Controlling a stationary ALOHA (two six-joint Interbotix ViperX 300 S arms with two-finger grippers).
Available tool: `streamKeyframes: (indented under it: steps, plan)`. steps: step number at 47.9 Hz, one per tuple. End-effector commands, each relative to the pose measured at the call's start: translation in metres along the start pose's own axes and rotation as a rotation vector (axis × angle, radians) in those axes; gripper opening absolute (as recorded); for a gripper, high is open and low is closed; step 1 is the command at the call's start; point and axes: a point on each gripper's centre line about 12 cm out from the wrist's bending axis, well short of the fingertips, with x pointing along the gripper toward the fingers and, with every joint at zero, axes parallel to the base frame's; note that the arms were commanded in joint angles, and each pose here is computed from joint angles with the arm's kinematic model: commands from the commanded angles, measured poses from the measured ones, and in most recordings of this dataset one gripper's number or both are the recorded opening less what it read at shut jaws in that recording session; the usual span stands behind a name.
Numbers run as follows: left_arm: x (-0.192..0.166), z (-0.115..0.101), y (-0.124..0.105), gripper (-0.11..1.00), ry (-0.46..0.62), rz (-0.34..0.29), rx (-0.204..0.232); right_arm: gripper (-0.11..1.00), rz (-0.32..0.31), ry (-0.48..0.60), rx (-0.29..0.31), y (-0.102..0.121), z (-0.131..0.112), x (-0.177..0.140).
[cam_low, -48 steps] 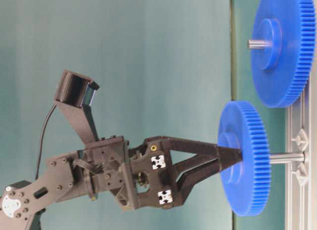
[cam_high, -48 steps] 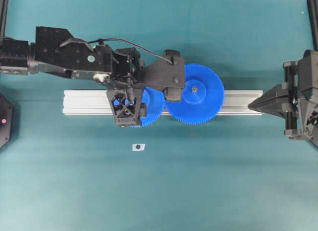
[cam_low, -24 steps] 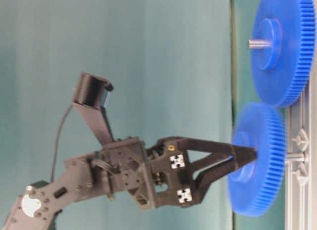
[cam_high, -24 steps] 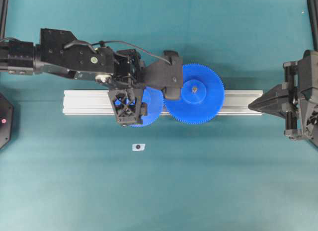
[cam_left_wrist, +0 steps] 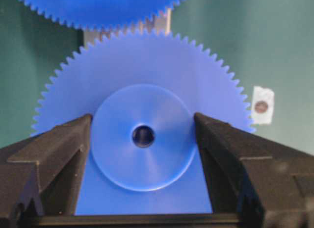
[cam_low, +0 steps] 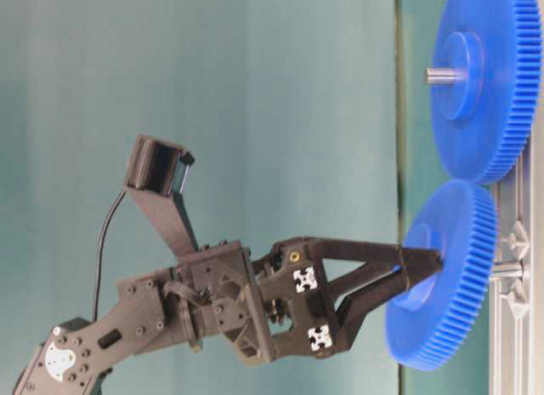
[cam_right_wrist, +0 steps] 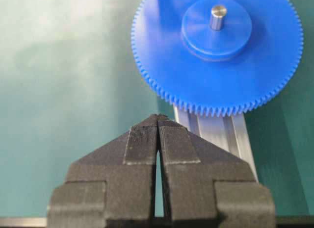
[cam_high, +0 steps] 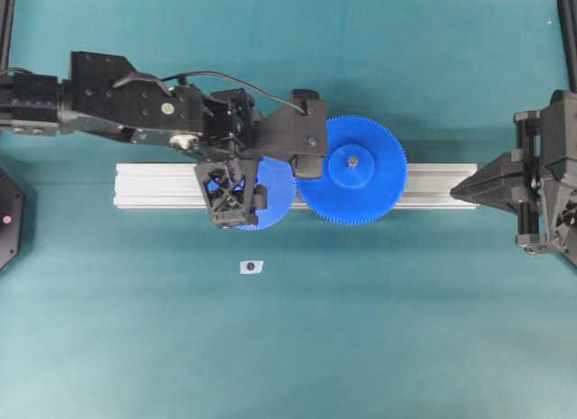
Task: Insert the small gear onto the shaft.
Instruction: 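Align the gear's bore with the shaft tip, meshing with the large gear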
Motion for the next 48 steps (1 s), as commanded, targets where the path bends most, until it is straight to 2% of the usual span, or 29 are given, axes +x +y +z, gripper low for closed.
streamKeyframes:
  steps: [1, 48]
  plan:
    - [-0.014, 0.0, 0.005, 0.69, -0.024, 0.008, -0.012, 0.03, 0.0, -0.011, 0.019, 0.0, 0.004, 0.0]
    - [0.005, -0.012, 0.006, 0.69, -0.002, 0.007, 0.004, 0.03, -0.001, -0.008, 0.023, 0.0, 0.002, 0.0]
